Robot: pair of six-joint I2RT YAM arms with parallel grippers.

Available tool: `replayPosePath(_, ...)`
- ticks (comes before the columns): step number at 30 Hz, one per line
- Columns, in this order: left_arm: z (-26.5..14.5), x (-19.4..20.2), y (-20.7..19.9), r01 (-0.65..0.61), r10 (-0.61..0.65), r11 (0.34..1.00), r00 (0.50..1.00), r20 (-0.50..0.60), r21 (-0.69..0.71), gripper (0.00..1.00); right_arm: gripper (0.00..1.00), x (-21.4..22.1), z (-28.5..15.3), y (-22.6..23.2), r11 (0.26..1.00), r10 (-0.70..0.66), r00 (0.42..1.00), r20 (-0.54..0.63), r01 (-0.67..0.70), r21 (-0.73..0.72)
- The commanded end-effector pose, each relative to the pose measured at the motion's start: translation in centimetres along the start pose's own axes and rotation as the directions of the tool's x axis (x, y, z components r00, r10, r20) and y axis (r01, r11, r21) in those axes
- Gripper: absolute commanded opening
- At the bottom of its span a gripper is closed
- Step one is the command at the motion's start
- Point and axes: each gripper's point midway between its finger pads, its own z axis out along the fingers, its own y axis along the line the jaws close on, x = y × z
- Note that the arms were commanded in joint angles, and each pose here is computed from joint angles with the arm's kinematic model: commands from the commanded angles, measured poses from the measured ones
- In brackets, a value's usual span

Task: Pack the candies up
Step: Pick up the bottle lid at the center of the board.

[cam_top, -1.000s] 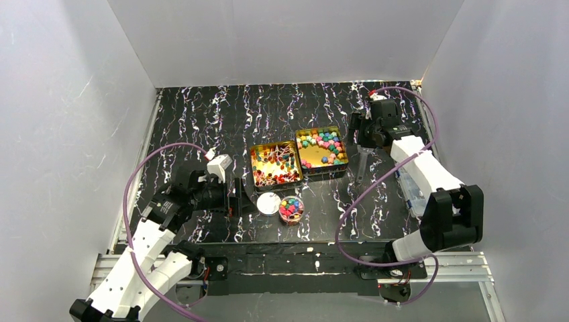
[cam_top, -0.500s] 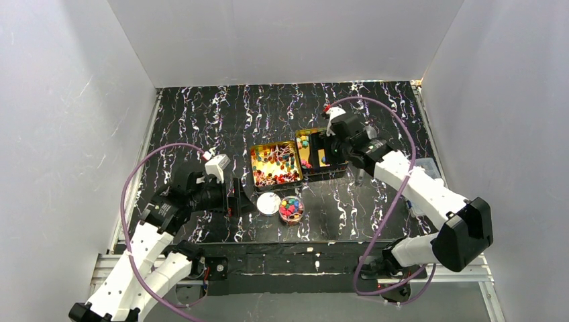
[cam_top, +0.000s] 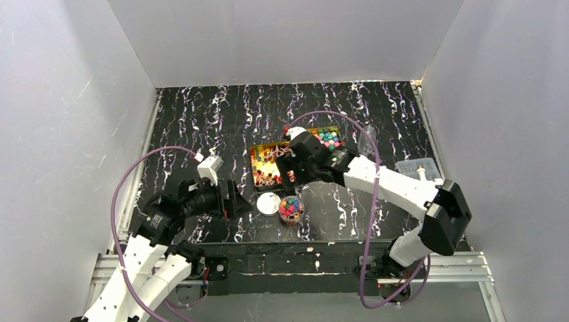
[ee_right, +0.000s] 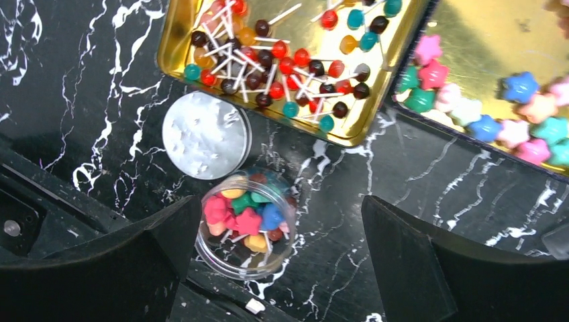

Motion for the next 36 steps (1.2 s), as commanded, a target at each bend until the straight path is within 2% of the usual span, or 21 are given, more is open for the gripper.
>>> replayPosePath(1, -0.5, 0.1, 0.2, -0.009, 0.009, 1.000, 1.000, 0.029, -0.010, 0.99, 0.98, -0.9, 0.7, 2.5, 0.999, -0.031, 1.000, 0.002, 0.031, 0.004)
replayPosePath(15, -1.8, -0.5, -0.4, -0.046, 0.044, 0.999, 0.992, 0.118, 0.010, 0.99, 0.98, 0.9, 5.0, 7.6, 0.988, -0.151, 0.983, -0.106, 0.148, -0.035)
replayPosePath(36, -2.4, -0.7, -0.6, -0.063, 0.060, 0.998, 0.987, 0.151, 0.019, 0.99, 0.98, 5.1, 9.9, 8.7, 0.990, -0.140, 0.961, -0.238, 0.137, -0.026)
